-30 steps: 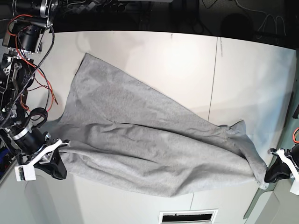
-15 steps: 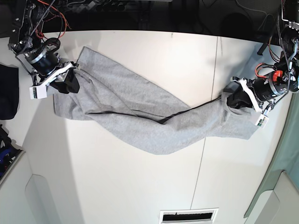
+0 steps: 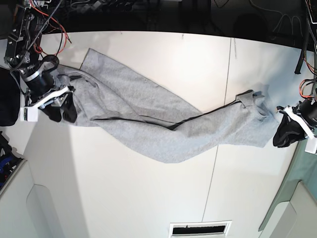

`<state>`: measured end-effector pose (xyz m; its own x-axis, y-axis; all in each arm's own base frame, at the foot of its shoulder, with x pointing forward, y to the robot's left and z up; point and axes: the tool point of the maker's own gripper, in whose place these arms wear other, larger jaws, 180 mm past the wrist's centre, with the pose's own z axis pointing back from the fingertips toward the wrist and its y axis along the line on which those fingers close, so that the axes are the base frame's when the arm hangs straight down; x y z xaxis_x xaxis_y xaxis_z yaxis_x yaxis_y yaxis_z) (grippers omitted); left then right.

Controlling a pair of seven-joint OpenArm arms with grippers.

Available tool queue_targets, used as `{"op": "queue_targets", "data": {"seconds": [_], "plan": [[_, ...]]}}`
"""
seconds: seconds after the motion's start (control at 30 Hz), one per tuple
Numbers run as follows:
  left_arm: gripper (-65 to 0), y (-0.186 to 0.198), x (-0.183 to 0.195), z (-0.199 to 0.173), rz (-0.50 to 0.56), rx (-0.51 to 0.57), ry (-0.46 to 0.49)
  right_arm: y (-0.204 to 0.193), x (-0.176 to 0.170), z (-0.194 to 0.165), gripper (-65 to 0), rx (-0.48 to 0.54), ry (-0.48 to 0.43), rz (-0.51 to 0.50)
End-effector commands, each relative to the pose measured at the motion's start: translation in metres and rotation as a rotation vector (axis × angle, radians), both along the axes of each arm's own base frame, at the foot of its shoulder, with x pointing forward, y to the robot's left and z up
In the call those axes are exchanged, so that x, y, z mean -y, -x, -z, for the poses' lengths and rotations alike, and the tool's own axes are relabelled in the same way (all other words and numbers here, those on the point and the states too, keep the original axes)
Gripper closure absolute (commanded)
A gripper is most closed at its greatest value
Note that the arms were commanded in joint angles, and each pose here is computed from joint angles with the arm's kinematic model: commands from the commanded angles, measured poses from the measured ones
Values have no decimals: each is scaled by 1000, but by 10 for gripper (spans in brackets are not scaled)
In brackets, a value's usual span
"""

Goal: Layout the t-shirt on the table in an organized manner, then fold the t-shirt properly
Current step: 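Regrasp the t-shirt with both grippers and pull it taut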

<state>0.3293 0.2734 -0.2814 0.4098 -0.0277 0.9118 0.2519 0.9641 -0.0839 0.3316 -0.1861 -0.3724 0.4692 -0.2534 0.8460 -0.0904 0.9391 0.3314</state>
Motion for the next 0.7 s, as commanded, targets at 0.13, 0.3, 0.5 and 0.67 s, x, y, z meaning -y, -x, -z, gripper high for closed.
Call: {"op": "queue_targets", "data": {"seconds": [0.13,0.3,0.5,0.67], "plan": [[-318,-21,-5,13,-74,40,23,-61,-23,-33,-321,110,-18,-3],[-327,-30,27,73,-31,-101,37,-84,-73,1,-321,9,-51,-110],[-311,-29,51,129,13,-227,-18,-76,-129,55,-280,-67,58,-260],[0,-33,51,140,-1,-234,-18,-65,-139,69,0,-94,97,-303]]}}
